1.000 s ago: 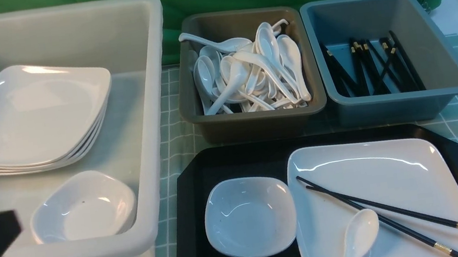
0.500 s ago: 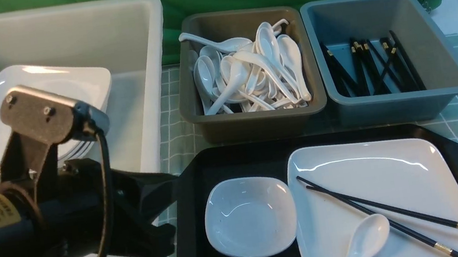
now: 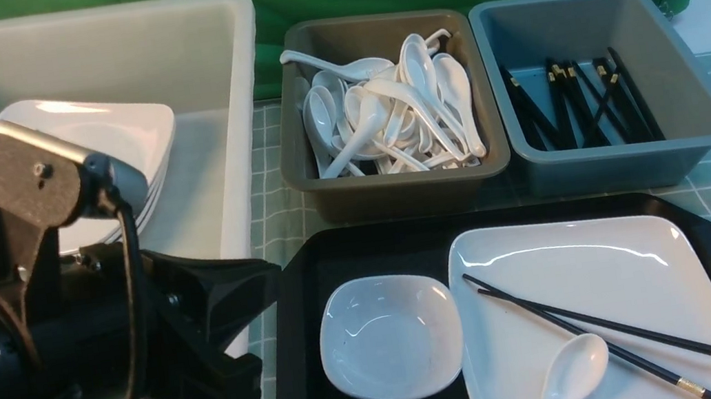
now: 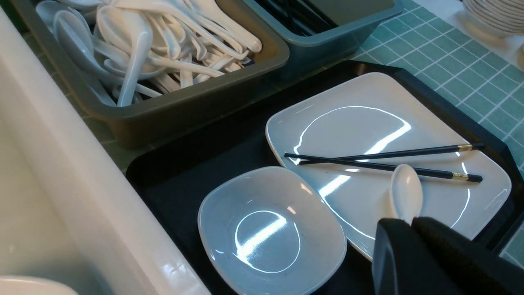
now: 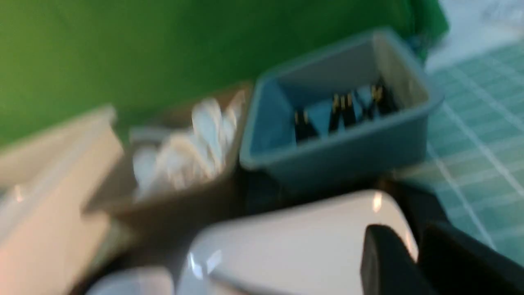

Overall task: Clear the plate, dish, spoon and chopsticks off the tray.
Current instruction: Use the right arm to grab a chopstick from the plate

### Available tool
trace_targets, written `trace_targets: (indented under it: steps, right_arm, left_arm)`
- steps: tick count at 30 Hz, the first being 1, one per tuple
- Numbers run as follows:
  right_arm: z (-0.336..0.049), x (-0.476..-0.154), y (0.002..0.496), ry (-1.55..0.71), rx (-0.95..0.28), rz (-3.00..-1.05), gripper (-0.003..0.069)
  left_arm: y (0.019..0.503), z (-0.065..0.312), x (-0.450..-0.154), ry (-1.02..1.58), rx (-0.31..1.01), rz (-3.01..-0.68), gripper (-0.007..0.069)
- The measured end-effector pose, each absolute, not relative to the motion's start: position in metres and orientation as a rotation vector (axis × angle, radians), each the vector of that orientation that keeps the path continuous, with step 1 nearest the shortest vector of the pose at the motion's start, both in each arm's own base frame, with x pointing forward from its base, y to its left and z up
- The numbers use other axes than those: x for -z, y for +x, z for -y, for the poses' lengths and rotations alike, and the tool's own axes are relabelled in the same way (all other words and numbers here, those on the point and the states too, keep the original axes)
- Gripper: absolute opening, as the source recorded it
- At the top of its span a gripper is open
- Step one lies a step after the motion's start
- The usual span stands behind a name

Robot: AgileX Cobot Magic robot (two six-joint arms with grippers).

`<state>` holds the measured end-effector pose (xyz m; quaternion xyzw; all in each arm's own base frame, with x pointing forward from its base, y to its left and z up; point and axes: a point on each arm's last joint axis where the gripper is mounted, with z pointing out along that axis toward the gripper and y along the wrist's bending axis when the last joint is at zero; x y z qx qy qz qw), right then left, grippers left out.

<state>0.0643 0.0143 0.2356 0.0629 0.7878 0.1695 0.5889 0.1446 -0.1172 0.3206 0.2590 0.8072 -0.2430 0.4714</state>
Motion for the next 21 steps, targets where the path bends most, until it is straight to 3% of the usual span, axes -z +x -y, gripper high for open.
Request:
trace_targets:
  steps: [2, 3, 5, 10, 13, 15, 21]
  right_arm:
    - [-0.018, -0.248, 0.069, 0.047, -0.36, -1.95, 0.0139]
    - [-0.027, -0.261, 0.084, -0.13, -0.316, -2.142, 0.0132]
    - [-0.038, -0.274, 0.101, -0.329, -0.274, -2.287, 0.0132]
    - [-0.07, -0.274, 0.169, -0.781, -0.193, -2.577, 0.0138]
    - [-0.077, -0.265, 0.203, -0.912, -0.169, -2.724, 0.0157]
    - [-0.078, -0.254, 0.222, -0.963, -0.17, -2.808, 0.02]
    - [-0.08, -0.222, 0.265, -1.115, -0.147, -2.805, 0.0495]
  left_arm:
    - [0.145, 0.117, -0.321, 0.64, 0.592, -1.975, 0.0017]
    - [0.145, 0.117, -0.321, 0.646, 0.588, -1.972, 0.0017]
    - [0.145, 0.117, -0.321, 0.652, 0.585, -1.969, 0.0017]
    - [0.136, 0.115, -0.324, 0.673, 0.614, -1.962, 0.0017]
    - [0.125, 0.111, -0.331, 0.708, 0.635, -1.918, 0.0017]
    - [0.116, 0.106, -0.338, 0.724, 0.647, -1.879, 0.0017]
    - [0.093, 0.094, -0.347, 0.771, 0.666, -1.821, 0.0017]
